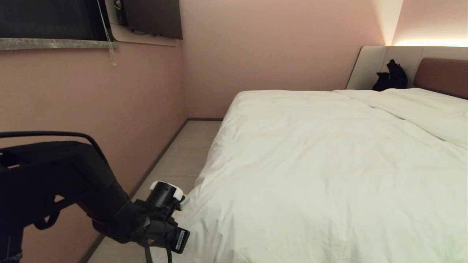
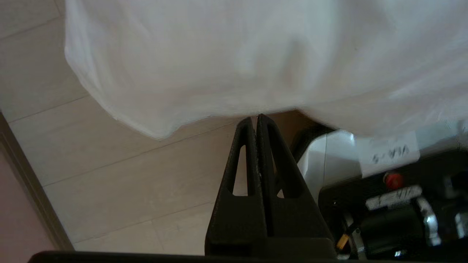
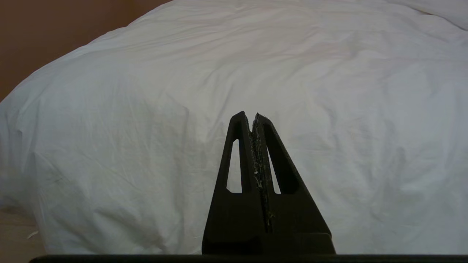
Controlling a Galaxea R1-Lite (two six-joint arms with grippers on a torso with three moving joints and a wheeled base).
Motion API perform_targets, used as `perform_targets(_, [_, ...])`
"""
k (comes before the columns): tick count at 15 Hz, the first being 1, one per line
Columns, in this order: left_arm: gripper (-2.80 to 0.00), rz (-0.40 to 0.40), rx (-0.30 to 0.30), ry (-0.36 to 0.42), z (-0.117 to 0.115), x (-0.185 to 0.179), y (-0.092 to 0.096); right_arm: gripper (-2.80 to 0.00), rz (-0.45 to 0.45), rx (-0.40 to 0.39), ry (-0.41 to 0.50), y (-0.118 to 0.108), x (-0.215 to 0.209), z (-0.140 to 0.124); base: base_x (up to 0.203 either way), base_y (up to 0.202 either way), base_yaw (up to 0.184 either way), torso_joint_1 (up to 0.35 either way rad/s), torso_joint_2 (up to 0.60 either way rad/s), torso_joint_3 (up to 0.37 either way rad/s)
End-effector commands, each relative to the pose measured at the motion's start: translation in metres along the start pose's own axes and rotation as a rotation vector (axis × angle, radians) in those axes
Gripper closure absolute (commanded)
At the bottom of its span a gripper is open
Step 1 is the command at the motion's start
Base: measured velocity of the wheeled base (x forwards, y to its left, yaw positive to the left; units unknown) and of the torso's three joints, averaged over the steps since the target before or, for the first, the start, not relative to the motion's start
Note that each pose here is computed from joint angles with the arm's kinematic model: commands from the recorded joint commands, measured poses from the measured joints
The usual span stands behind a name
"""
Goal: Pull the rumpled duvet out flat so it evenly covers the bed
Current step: Flatten the corners of the folded blanket
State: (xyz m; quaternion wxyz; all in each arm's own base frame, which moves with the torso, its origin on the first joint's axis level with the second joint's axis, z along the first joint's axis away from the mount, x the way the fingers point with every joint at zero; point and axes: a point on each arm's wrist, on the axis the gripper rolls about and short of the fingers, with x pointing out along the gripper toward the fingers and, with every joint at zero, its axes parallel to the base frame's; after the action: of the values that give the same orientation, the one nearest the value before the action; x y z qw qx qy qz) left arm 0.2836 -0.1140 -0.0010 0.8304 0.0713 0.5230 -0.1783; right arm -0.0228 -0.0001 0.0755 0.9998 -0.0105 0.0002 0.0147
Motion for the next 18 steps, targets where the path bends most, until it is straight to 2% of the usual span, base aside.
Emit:
perform_targets(1, [0.0, 0.0, 0.015, 0.005, -0.011, -0.003, 0.0, 0.0, 0.001, 0.0, -0.001, 0.0, 0.0, 0.0, 0.0, 0.0, 0.0, 0.0, 0.0, 0.0])
perform_targets(6, [0.0, 0.012, 0.022, -0.011, -0.025, -0.004, 0.003, 0.0, 0.001, 0.0, -0.001, 0.0, 0.0, 0.0, 0.0, 0.0, 0.0, 0.0, 0.0, 0.0])
perform_targets(9, [0.0, 0.016, 0.018, -0.042, -0.026, -0.009, 0.005, 0.0, 0.001, 0.0, -0.001, 0.0, 0.0, 0.0, 0.0, 0.0, 0.0, 0.0, 0.0, 0.0])
perform_targets(10, [0.0, 0.017, 0.018, -0.073, -0.023, -0.017, 0.004, 0.0, 0.001, 0.0, -0.001, 0.0, 0.0, 0.0, 0.0, 0.0, 0.0, 0.0, 0.0, 0.0])
perform_targets(13, [0.0, 0.025, 0.013, -0.228, -0.008, -0.054, 0.002, 0.0, 0.001, 0.0, -0.001, 0.0, 0.0, 0.0, 0.0, 0.0, 0.0, 0.0, 0.0, 0.0])
perform_targets(15, [0.0, 0.089, -0.002, -0.355, 0.002, -0.079, 0.001, 0.0, 0.001, 0.0, -0.001, 0.0, 0.0, 0.0, 0.0, 0.0, 0.0, 0.0, 0.0, 0.0])
perform_targets(18, [0.0, 0.194, -0.031, -0.611, 0.014, -0.128, 0.0, 0.0, 0.001, 0.0, -0.001, 0.0, 0.0, 0.0, 0.0, 0.0, 0.0, 0.0, 0.0, 0.0])
